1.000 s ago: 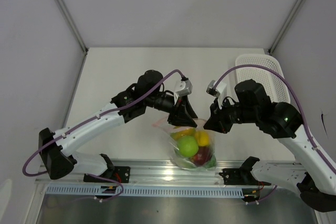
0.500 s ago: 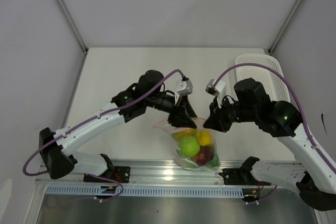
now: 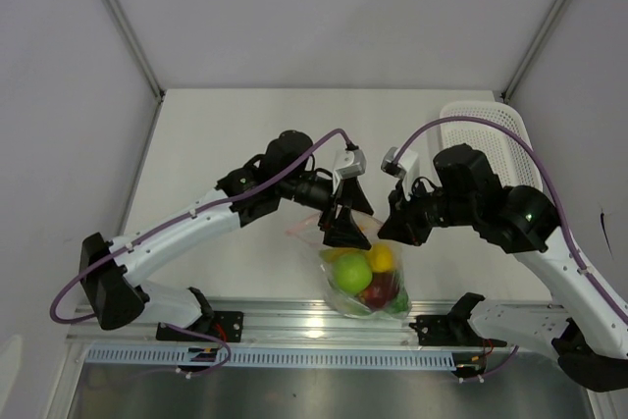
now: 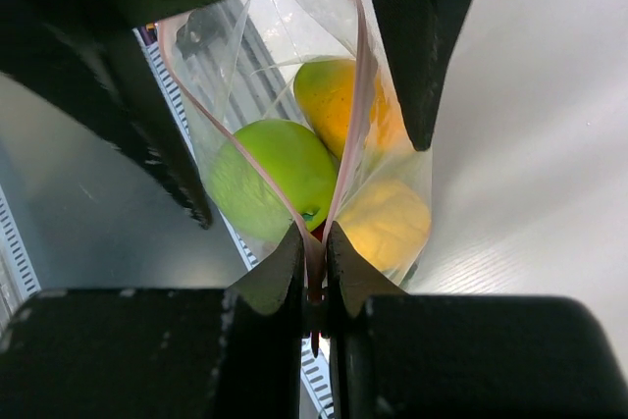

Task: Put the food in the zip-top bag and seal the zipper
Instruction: Zip the zipper food storage bag at the center of the board.

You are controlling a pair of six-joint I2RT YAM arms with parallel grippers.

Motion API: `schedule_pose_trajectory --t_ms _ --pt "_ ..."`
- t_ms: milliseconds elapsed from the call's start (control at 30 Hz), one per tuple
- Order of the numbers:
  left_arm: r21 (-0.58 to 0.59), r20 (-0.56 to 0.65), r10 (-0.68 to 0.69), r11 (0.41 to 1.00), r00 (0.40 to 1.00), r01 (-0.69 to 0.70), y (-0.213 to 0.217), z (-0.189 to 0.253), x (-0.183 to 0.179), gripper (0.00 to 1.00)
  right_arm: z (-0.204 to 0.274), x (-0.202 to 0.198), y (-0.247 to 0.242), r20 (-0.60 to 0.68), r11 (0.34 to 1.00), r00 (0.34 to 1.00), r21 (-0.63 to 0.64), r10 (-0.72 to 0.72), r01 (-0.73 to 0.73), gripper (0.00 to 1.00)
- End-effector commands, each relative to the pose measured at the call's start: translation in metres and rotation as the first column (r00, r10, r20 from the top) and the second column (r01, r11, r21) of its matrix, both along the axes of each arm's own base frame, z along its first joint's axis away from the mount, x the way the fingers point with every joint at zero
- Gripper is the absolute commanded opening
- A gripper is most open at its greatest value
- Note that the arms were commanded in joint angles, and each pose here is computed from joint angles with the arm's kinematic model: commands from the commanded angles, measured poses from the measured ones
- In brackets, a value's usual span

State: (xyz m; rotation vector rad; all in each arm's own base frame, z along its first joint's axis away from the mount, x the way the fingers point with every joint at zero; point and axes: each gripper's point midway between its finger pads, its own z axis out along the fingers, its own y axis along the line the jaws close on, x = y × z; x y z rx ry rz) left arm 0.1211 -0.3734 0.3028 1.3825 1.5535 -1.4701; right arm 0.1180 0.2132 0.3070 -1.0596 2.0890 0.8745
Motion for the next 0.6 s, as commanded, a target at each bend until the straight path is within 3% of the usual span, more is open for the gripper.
schedule_pose_trajectory --t_ms 0,67,200,267,367,400,433,500,567 --pt "-0.038 0.002 -0.041 0.998 0.999 0.041 -0.01 0.01 -0.002 0.92 0.026 0.003 0.006 0.068 0.997 0.998 0.071 0.017 -0.022 0.0" --pt "-0.035 -0.003 -0.041 0.999 0.999 0.041 -0.011 0.008 -0.002 0.91 0.026 0.003 0.006 0.069 0.997 0.997 0.073 0.02 -0.024 0.0" --pt "-0.024 -0.005 -0.03 0.999 1.0 0.03 -0.012 0.004 -0.001 0.61 0.024 0.006 0.006 0.074 0.998 0.997 0.066 0.006 -0.011 0.0" --pt "-0.026 0.003 -0.016 1.0 1.0 0.016 -0.01 0.005 -0.001 0.52 0.024 0.006 0.005 0.076 0.998 0.997 0.064 0.002 -0.007 0.0" --pt "-0.038 0.007 -0.011 0.999 1.0 0.011 -0.006 0.008 -0.003 0.28 0.024 0.008 0.005 0.076 0.998 0.997 0.066 -0.006 0.001 0.0" --pt "-0.037 0.003 -0.009 0.999 1.0 0.009 -0.006 0.008 -0.003 0.01 0.024 0.01 0.004 0.083 0.998 0.996 0.064 -0.024 0.018 0.0" --pt "-0.036 -0.003 -0.007 0.999 1.0 0.007 -0.005 0.008 -0.004 0.01 0.024 0.013 0.003 0.088 0.997 0.995 0.063 -0.039 0.034 0.0" --pt "-0.033 -0.007 -0.005 0.999 1.0 0.005 -0.003 0.009 -0.006 0.01 0.025 0.017 0.003 0.092 0.996 0.994 0.065 -0.066 0.06 0.29" --pt "-0.014 -0.017 0.013 1.0 1.0 -0.013 0.001 0.008 -0.006 0.0 0.028 0.019 0.004 0.073 0.993 0.993 0.081 -0.095 0.089 0.44"
